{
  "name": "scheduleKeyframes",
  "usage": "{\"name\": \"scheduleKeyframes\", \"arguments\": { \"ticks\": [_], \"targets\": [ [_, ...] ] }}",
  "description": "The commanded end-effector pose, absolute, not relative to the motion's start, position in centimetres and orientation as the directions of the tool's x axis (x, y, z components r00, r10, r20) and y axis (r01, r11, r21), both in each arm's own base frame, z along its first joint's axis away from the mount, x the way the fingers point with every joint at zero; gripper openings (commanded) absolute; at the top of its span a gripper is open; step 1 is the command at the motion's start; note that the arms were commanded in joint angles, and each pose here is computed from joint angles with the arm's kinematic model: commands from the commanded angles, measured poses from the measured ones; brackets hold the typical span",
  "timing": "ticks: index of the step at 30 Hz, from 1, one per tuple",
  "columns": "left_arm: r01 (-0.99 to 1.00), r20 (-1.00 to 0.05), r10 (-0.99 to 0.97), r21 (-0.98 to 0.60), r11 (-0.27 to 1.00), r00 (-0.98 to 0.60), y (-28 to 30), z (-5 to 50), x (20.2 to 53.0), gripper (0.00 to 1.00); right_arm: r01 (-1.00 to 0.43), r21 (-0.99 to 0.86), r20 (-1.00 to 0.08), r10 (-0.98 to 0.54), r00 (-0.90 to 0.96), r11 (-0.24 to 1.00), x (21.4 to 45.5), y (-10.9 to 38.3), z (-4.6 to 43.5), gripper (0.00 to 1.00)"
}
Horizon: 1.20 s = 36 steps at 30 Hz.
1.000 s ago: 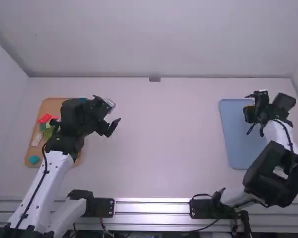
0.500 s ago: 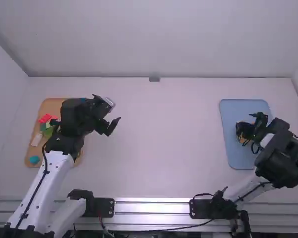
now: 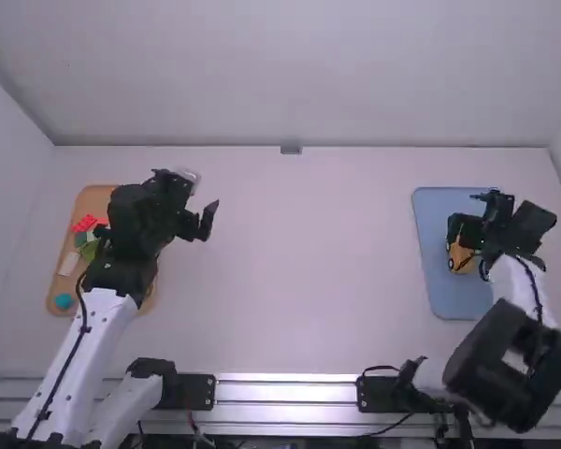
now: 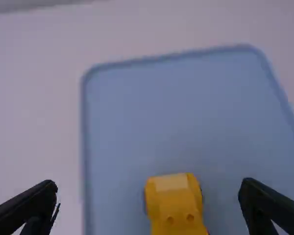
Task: Assemble lego blocks to make yellow taxi
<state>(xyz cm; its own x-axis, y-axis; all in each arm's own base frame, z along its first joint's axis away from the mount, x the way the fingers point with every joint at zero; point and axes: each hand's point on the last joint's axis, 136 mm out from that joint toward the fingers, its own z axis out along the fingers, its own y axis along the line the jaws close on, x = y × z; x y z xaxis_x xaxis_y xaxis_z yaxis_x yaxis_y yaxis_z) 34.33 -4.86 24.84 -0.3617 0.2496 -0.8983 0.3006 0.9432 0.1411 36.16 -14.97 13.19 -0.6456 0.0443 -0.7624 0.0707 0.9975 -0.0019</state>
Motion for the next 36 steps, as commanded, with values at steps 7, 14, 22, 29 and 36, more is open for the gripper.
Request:
{"name": "scheduleKeyframes", "arguments": {
  "ticks": [7,14,22,29,36],
  "targets": [
    [0.054,-0.91,0.189,0.182,0.982,-0.369,-3.8,28.0,33.1,0.99,-0.238,-0.213,-0.876,-0.293,-0.382,0.948,34.8,-2.3,24.9,0.99],
    [0.041,-0.933,0.16,0.155,0.987,-0.324,-3.6,30.6,30.9,0.99,-0.418,-0.261,-0.909,-0.367,-0.197,0.87,32.2,5.7,28.8,0.99],
    [0.027,-0.965,0.143,0.14,0.99,-0.221,-2.9,33.4,28.3,0.99,-0.574,-0.356,-0.877,-0.476,-0.067,0.737,30.3,11.2,29.0,0.99],
    [0.008,-0.987,0.049,0.048,0.999,-0.156,-2.0,33.7,27.4,0.92,-0.459,-0.355,-0.895,-0.438,-0.085,0.814,30.5,8.5,29.2,0.93],
    [0.002,-0.999,0.004,0.003,1.0,-0.047,-0.7,33.9,26.2,0.81,-0.217,-0.306,-0.937,-0.334,-0.105,0.927,30.3,3.2,29.5,0.81]
  ]
}}
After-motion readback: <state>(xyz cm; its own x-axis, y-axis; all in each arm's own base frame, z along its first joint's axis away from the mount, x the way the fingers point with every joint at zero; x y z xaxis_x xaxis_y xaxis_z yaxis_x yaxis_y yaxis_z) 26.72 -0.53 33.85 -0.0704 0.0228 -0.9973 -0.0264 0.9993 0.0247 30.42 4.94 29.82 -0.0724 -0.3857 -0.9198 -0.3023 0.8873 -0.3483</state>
